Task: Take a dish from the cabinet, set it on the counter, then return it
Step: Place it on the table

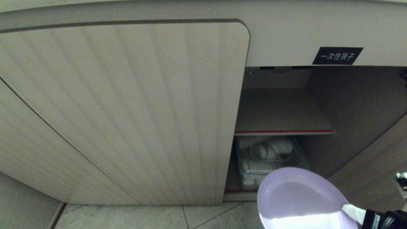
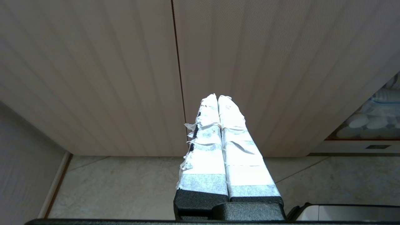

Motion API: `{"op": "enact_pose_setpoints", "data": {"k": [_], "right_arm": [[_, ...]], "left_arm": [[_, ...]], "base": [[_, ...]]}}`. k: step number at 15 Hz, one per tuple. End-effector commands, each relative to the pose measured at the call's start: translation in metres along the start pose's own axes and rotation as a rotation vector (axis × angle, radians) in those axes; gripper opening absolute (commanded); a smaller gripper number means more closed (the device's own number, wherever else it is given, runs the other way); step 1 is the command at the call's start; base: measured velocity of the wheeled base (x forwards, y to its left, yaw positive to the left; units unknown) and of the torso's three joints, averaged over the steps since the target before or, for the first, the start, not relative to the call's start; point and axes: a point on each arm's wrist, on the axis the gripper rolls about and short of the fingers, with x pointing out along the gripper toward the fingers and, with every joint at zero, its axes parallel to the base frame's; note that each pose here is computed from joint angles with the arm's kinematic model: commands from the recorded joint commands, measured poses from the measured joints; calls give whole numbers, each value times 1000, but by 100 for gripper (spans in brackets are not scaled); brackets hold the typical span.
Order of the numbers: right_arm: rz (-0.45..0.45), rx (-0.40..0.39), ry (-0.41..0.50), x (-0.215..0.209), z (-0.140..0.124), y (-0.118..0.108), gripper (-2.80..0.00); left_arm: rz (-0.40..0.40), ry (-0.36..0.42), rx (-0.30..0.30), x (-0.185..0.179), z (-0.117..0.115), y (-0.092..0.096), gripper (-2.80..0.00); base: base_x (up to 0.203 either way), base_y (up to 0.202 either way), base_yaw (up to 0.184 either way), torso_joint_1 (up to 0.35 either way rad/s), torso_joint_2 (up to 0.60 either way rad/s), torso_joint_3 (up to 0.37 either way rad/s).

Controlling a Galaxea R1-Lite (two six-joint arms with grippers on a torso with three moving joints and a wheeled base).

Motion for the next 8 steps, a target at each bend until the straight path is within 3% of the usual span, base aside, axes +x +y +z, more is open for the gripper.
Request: {"op": "enact_pose_setpoints", "data": {"k": [1,8], "right_arm": [[-1,3,-4,0,0,0,-280],[9,-9,-30,-1,0,-1,-280]], "left_arm": [[0,-1,-1,0,0,0,-280],[0,-1,-1,0,0,0,-280]], "base": [[0,0,0,0,0,0],[0,0,0,0,0,0]]}}
